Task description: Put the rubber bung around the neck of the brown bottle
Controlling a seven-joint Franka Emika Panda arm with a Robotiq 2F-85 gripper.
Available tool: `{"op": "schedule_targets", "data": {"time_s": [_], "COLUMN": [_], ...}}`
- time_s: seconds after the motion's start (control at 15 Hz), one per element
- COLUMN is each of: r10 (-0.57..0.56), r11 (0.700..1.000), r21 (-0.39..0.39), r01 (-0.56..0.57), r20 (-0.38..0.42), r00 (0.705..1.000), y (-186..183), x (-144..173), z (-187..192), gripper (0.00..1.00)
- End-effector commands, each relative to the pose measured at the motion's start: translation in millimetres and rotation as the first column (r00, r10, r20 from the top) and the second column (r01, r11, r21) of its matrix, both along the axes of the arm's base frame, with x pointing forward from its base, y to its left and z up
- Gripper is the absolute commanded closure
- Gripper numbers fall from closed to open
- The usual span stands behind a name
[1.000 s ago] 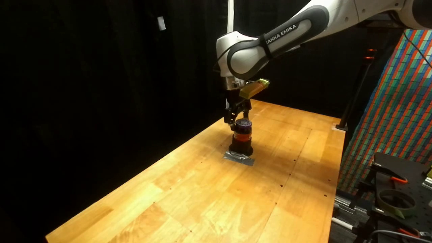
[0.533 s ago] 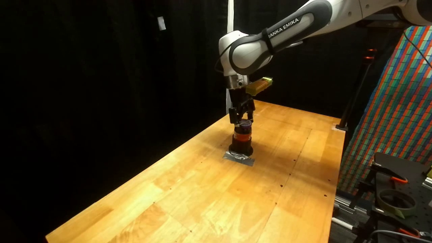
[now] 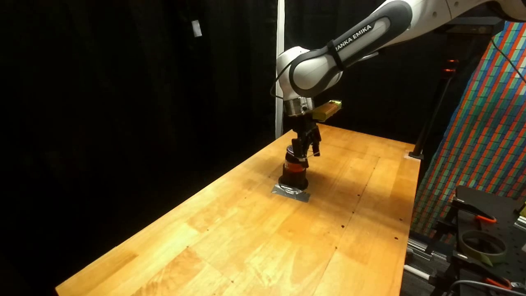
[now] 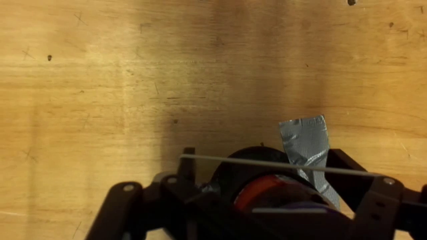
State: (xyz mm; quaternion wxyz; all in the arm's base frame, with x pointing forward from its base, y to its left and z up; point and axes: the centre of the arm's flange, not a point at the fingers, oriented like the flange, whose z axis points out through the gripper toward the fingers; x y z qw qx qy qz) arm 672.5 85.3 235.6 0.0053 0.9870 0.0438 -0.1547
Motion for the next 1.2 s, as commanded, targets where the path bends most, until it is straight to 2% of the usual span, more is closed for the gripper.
{"op": "schedule_targets", "data": {"time_s": [0.0, 0.13, 0.4, 0.47, 0.53, 0.93, 1.13], "r10": [-0.036, -0.081, -0.157, -0.17, -0.183, -0.224, -0.244], "r11": [0.999, 0.997, 0.986, 0.984, 0.981, 0.972, 0.967], "r21": [0.001, -0.01, -0.016, -0.015, -0.012, 0.031, 0.074], "r01": [0.036, 0.082, 0.164, 0.178, 0.192, 0.233, 0.242], "r20": [-0.003, 0.057, 0.199, 0.22, 0.246, 0.419, 0.526], "r00": [0.999, 0.995, 0.967, 0.96, 0.952, 0.88, 0.814], "y": [-15.3, -17.4, -13.8, -12.1, -11.0, -1.8, -1.6], "x": [-40.3, -47.9, -62.0, -66.5, -70.1, -96.4, -115.1], "z": [-3.1, -9.2, -11.6, -11.8, -12.3, -11.2, -14.0], "gripper": [0.0, 0.0, 0.0, 0.21, 0.25, 0.74, 0.91]}}
